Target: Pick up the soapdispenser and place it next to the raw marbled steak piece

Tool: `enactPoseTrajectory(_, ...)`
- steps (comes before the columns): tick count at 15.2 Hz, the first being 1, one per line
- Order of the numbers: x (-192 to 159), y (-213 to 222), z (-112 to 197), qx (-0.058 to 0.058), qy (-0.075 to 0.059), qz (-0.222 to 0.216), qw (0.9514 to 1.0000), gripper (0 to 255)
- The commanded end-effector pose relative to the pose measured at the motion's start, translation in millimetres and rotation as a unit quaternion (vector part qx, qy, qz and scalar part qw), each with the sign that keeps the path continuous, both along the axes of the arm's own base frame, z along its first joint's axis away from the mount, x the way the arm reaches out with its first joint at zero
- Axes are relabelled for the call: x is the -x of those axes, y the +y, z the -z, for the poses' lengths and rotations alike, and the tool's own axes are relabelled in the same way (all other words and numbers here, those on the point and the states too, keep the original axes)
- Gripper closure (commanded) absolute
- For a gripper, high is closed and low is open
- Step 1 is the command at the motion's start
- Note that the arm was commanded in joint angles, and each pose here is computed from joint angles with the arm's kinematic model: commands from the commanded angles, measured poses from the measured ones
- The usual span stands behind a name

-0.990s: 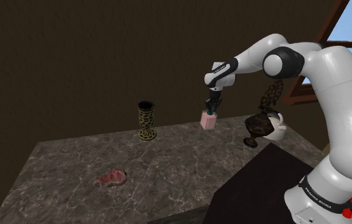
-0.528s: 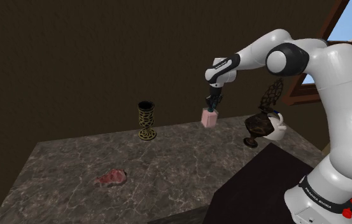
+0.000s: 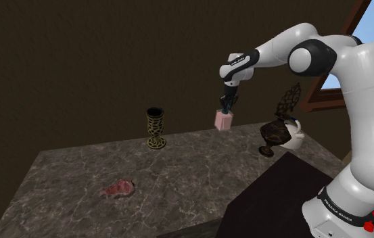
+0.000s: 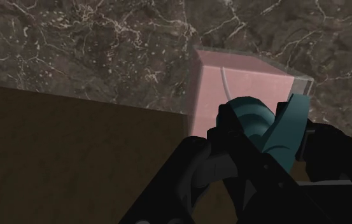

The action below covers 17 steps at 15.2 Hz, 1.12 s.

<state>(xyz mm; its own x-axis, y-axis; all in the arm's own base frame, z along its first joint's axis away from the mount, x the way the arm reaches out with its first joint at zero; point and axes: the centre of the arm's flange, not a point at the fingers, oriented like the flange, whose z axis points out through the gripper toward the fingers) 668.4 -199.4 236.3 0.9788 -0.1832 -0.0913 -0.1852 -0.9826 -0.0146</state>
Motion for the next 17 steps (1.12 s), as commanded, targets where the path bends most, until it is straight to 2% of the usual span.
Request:
enactPoseTrajectory(1, 0, 0, -11, 0.000, 0.000, 0.000, 1.0000, 255)
enactPoseTrajectory(17, 0, 0, -96, 0.000, 0.000, 0.000, 1.0000, 255)
